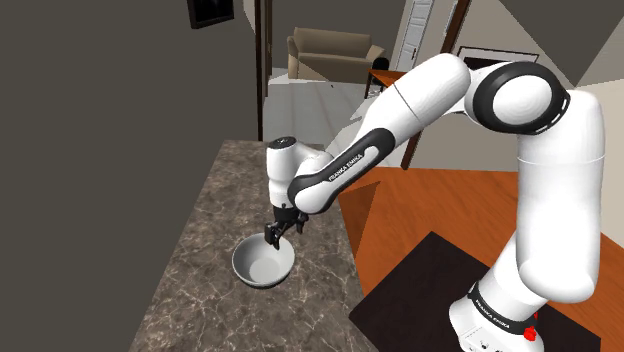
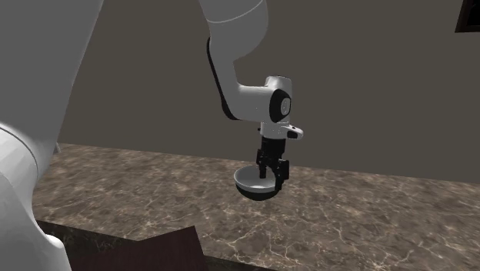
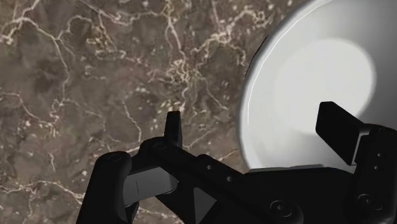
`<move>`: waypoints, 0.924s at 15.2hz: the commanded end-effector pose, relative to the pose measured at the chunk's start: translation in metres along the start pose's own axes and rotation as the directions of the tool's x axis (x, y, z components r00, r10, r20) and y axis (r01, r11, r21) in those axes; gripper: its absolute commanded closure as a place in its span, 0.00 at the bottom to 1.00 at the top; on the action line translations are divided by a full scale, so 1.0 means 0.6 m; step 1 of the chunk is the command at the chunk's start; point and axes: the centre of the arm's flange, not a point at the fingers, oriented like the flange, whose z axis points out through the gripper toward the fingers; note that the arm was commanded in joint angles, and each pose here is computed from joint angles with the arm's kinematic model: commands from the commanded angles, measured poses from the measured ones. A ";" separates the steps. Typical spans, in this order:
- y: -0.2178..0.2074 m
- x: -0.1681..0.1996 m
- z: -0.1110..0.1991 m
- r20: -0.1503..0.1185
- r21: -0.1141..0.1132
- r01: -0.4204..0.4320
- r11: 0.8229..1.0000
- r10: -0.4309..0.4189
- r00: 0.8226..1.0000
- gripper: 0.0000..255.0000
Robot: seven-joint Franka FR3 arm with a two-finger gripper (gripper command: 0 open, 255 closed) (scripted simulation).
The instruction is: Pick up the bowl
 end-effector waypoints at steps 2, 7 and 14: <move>0.001 0.000 0.006 0.000 0.000 0.000 1.000 0.000 1.000 1.00; 0.001 0.000 0.007 -0.001 0.000 0.000 1.000 0.000 1.000 1.00; 0.002 -0.002 -0.020 0.000 0.000 0.000 1.000 0.000 1.000 1.00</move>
